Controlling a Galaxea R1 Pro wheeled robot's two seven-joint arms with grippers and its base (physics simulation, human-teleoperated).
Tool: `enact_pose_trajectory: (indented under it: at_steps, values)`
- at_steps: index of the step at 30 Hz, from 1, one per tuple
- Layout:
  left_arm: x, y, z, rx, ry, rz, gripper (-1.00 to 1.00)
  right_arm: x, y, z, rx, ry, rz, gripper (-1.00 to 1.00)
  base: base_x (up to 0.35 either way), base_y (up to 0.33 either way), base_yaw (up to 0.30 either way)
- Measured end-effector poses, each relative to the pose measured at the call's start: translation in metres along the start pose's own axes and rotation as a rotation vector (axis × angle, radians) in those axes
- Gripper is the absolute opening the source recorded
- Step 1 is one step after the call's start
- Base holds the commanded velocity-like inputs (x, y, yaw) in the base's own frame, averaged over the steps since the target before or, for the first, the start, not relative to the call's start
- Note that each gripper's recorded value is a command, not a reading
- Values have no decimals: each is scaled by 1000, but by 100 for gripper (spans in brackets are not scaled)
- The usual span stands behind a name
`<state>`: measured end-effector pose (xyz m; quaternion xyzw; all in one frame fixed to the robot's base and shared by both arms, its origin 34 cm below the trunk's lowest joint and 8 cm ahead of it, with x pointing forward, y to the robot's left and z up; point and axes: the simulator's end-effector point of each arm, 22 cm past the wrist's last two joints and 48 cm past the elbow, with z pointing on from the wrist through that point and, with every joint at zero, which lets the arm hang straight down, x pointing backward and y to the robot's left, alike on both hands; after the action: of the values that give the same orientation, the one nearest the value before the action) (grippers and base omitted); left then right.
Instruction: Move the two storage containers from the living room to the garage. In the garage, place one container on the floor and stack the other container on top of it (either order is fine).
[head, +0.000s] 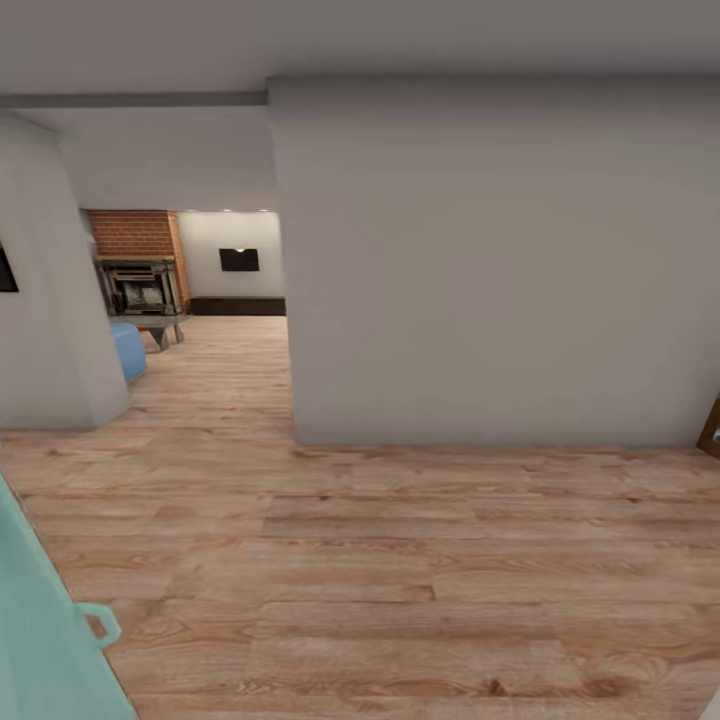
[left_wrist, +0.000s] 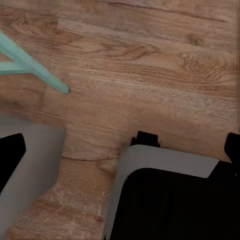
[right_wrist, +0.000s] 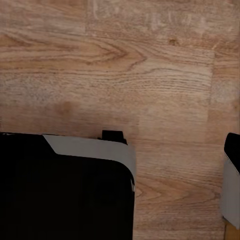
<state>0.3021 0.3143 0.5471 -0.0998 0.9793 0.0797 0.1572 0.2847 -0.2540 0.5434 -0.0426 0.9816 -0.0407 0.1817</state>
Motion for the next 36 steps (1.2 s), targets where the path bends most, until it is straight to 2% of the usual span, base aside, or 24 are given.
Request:
enact_pose_trajectory:
  at_steps: [36]
  values:
    - [0, 0, 0, 0, 0, 0, 100, 0, -1, 0, 1, -1, 0, 100, 326, 0, 0]
